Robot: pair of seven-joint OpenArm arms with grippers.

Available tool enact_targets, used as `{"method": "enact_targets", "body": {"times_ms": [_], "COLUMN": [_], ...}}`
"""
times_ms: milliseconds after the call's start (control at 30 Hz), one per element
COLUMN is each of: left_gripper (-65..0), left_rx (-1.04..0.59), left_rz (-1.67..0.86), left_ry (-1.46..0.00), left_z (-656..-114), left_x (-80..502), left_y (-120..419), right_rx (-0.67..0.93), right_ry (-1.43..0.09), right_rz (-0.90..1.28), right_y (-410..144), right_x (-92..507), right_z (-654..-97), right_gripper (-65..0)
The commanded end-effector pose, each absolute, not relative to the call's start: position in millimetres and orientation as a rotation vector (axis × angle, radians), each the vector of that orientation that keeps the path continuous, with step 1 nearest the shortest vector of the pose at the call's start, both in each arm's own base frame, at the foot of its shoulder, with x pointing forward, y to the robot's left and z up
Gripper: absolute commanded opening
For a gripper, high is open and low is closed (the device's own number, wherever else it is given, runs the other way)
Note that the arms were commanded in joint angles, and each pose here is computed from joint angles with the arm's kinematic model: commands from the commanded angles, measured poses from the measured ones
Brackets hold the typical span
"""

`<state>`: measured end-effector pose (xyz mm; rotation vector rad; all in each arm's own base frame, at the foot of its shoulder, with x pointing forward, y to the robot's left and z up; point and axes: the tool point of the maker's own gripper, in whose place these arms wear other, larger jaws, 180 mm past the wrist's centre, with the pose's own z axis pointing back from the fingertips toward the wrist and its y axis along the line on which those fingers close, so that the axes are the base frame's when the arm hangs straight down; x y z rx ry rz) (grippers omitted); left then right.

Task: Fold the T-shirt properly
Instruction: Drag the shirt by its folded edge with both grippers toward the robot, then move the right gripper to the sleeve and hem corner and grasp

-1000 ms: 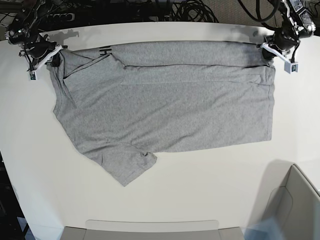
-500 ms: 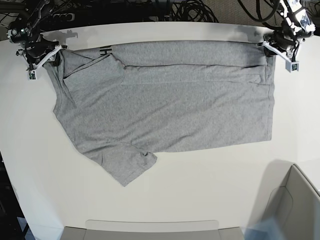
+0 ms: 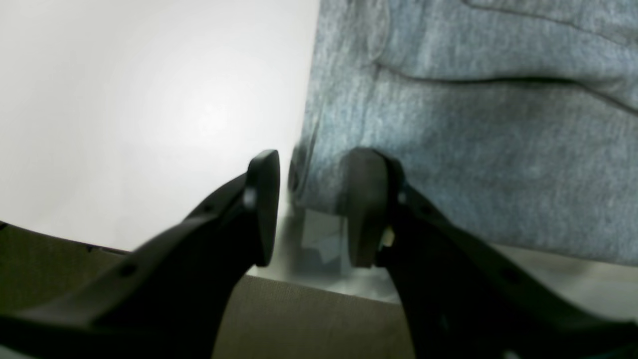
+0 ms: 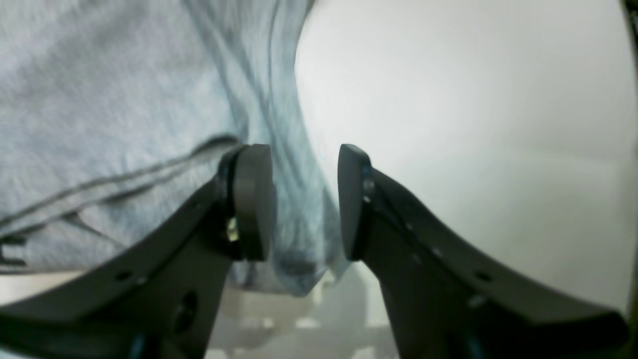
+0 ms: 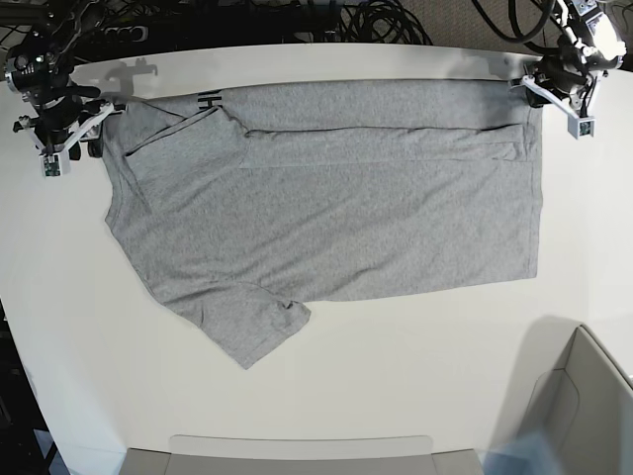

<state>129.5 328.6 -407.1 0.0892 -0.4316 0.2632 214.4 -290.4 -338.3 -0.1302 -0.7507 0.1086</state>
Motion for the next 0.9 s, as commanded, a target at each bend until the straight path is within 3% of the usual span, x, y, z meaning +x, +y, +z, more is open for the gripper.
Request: {"method": "enact_targets", "body": {"times_ms": [0,200,400,700,867], "left_gripper": [-41.7,-41.7,-41.7,-41.7,-41.7], "left_rx": [0.137,0.199,0.135,0.058,0.05], "left_rz": [0.254,0.27,0.226,0.136,0.125], "left_ry": [-0.496,-0.569,-0.7,-0.769,-0.776], "left_z": [-386,-359,-342,-332,-331], "left_x": [139,145,208,254,259], "left_y": [342,358,336,299,295], "right_rx": [-0.154,-0.182,-0.117,-0.064,0.06], "right_ry": [-0.809,-0.902,-1.029,-0.886,-0.901], "right_rz": [0.122,0.145,0.236,0.276,0.276], "right_y": [-293,-291,-257,-242,-220], "right_x": [223,247,309,408,447], "right_z": [-320,-292,-264,-301,-331], "right_gripper": [-42.7,-42.7,-42.7,-42.7,-42.7]}}
